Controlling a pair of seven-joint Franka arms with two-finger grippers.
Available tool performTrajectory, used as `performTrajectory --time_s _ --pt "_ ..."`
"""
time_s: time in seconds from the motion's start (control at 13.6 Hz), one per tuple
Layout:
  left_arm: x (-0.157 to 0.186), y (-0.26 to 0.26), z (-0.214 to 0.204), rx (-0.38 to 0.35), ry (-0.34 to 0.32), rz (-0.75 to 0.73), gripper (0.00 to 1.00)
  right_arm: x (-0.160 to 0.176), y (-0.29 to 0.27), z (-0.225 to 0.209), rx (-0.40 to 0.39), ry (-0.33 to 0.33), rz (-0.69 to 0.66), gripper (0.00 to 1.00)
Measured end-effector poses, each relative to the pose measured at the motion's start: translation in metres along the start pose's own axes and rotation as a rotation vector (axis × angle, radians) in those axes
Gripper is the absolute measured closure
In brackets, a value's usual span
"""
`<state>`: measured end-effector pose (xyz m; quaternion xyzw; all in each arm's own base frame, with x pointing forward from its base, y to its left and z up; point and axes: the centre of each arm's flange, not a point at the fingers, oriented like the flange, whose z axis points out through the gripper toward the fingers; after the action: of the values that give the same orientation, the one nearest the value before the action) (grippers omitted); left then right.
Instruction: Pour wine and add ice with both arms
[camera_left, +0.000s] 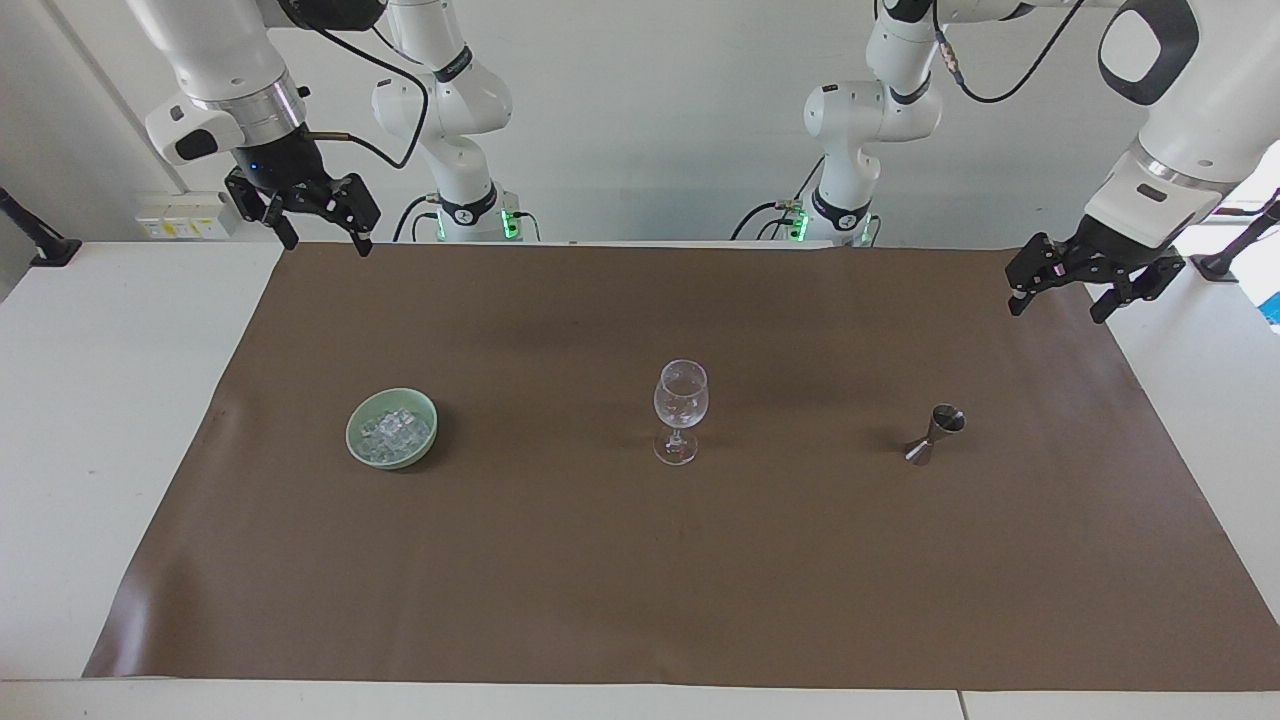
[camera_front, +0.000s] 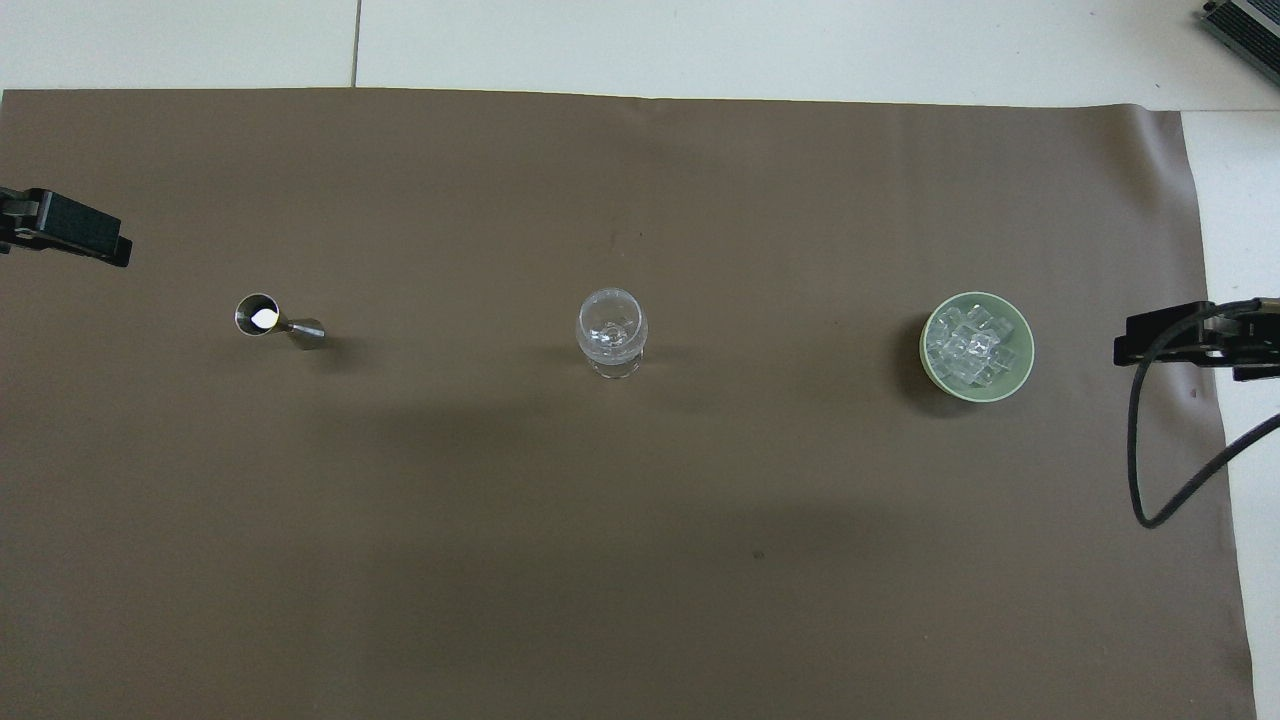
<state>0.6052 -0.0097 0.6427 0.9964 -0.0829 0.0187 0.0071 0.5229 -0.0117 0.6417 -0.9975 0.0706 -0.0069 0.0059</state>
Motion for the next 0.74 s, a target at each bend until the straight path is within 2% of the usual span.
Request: performTrajectory --time_s 0.37,0.74 --pt "0.007 -0.011 -0.005 0.006 0.017 -0.024 0.0 0.0 0.0 0.0 0.0 0.0 0.0 0.0" --pt "0.015 -0.045 0.032 -0.003 -0.056 -0.132 0.0 0.0 0.0 0.0 0.0 0.0 0.0 0.0"
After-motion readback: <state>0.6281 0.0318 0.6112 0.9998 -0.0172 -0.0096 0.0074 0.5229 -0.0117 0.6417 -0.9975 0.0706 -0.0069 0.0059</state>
